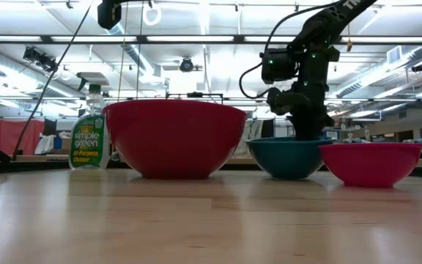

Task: Nest bowls inside each other
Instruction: Stack the blue bowl on the green bowl

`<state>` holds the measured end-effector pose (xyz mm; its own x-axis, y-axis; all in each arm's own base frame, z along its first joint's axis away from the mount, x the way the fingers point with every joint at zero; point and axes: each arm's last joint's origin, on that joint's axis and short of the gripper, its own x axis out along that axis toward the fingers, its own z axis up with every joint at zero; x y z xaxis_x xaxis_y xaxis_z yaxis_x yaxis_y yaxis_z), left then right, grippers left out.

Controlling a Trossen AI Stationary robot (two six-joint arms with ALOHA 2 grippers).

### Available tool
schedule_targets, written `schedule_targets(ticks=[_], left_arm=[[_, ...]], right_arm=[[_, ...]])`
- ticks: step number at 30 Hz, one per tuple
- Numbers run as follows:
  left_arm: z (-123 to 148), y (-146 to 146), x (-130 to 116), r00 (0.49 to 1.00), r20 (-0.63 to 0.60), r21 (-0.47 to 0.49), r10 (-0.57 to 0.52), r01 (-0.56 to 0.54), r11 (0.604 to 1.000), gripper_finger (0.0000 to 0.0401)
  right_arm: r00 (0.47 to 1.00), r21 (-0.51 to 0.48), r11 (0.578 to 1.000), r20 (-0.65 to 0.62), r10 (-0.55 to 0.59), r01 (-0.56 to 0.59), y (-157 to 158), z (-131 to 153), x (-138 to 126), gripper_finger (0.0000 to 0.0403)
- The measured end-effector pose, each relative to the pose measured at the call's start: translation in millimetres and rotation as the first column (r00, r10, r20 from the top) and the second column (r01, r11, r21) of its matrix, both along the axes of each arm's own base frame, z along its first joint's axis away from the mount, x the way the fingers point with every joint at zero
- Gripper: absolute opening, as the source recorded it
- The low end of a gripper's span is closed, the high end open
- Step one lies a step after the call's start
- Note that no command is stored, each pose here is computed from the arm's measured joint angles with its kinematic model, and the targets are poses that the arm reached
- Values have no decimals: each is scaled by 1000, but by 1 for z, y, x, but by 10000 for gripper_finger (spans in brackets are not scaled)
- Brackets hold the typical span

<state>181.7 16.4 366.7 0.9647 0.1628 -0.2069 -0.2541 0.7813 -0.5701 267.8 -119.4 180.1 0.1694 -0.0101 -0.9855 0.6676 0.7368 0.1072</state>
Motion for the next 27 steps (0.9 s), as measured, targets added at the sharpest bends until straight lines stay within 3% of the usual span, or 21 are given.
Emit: schedule_targets(ticks=[8, 12, 21, 27], left_arm=[[0, 0, 0, 1000, 0, -4, 1, -1, 1000, 128], [0, 0, 0, 1000, 1, -5, 2, -2, 1000, 128], [0, 1, 0, 999, 2, -12, 34, -34, 999, 128], [0, 1, 0, 999, 3, -11, 50, -50, 999, 128]], right_arm=[[993, -143, 988, -90, -78, 65, -20, 28, -11, 21], [992, -184, 979, -70, -102, 88, -30, 54, -16, 21], [981, -222, 961, 144, -133, 163, -34, 108, -6, 21], [923, -228, 953, 370, -105, 199, -20, 132, 21, 21]])
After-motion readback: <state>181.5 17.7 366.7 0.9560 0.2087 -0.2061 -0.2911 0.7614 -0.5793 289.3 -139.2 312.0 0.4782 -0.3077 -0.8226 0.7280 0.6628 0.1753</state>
